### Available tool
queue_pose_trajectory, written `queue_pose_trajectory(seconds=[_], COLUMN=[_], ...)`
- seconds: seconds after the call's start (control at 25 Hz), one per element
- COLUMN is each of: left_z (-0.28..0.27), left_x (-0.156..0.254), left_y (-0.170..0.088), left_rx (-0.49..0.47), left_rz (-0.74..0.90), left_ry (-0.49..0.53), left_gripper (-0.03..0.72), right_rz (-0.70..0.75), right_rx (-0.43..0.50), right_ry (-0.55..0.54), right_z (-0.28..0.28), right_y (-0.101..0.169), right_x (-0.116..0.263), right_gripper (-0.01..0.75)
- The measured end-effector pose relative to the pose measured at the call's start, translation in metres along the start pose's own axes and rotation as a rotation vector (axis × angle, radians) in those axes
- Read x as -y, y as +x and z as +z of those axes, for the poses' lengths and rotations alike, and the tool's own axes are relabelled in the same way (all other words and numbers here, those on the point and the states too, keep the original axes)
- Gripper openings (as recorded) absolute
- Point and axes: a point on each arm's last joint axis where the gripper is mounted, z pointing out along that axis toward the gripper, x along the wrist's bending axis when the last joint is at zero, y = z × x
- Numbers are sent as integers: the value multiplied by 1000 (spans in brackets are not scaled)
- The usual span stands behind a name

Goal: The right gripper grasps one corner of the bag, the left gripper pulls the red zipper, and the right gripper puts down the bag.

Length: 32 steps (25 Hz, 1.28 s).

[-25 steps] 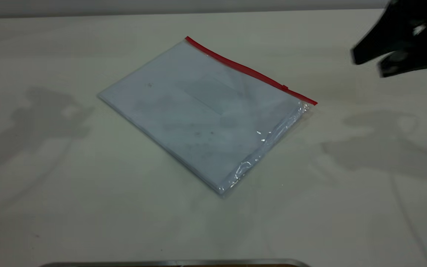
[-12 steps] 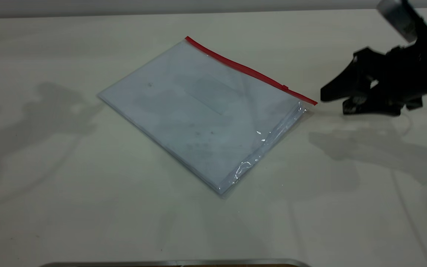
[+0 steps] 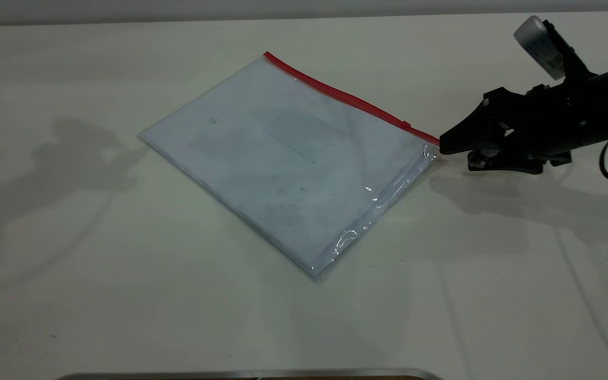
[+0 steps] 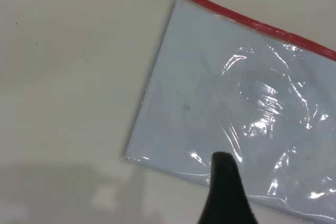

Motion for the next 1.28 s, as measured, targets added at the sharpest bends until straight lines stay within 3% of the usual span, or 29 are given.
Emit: queue_pose_trajectory(seconds=[0.44, 1.0, 1.12, 1.28], left_z=[0, 0, 0, 0], left_x=[0, 0, 0, 0], left_y=[0, 0, 0, 0], left_rx=[1, 2, 2, 1], left_rz=[-2, -5, -5, -5], left_ry=[-1, -4, -4, -4], left_gripper=[580, 580, 580, 580], right_rz=[8, -103, -109, -120], right_rx=[-41, -139, -143, -145], right_ry=[7, 33, 39, 30], right_z=[25, 64, 67, 67], right_y=[-15, 14, 16, 15], right_x=[-1, -8, -7, -12], right_gripper=[591, 585, 538, 394])
